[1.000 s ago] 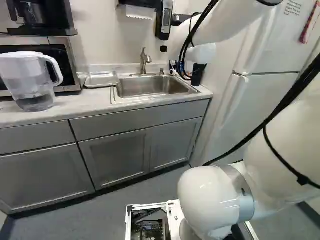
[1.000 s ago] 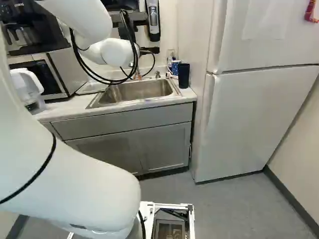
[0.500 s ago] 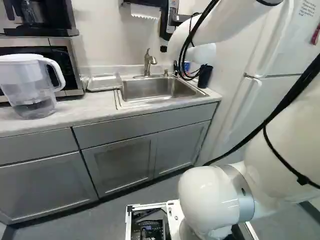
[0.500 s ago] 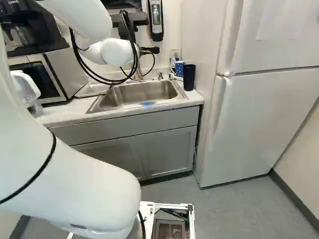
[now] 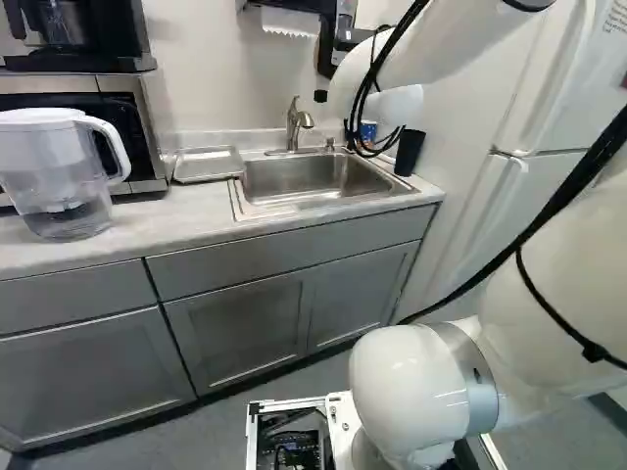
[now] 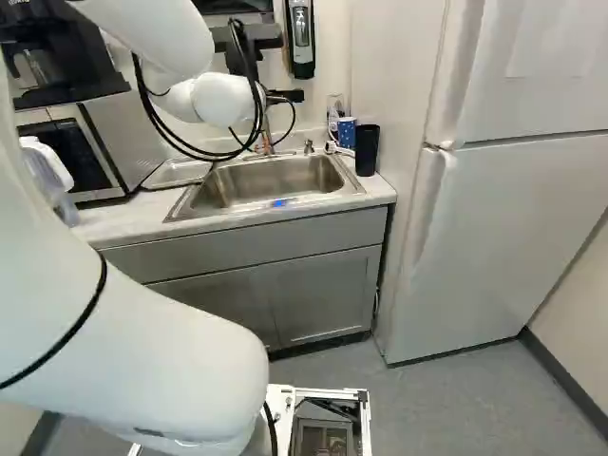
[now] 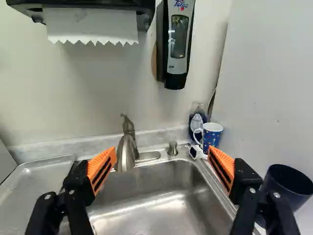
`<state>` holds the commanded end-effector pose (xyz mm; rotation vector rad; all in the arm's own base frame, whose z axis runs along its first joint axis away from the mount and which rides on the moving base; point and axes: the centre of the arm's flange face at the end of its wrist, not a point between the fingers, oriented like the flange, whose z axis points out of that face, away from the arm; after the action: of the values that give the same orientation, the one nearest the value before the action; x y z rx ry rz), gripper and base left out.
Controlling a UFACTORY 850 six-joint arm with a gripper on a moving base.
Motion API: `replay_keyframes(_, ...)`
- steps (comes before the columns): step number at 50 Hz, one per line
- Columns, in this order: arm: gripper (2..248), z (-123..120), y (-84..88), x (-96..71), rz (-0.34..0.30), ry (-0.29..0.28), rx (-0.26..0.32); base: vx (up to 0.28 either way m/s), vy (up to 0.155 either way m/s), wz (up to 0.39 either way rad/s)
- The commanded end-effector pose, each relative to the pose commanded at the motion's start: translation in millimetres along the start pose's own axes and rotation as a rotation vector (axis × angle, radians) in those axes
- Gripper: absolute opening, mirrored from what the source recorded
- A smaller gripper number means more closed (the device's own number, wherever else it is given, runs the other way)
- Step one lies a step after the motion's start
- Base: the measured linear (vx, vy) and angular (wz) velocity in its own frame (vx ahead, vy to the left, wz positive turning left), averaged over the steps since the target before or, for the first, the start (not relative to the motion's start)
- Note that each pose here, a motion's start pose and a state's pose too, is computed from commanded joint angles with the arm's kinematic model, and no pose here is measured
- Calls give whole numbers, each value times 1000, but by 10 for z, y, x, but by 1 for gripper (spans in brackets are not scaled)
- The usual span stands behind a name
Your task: Rinse the cup and place it in the tray
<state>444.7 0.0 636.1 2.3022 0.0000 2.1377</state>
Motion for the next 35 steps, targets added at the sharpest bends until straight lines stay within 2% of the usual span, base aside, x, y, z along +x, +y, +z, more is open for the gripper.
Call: replay_keyframes(35,247,32,0,5,0,-1,0,7,4,-2)
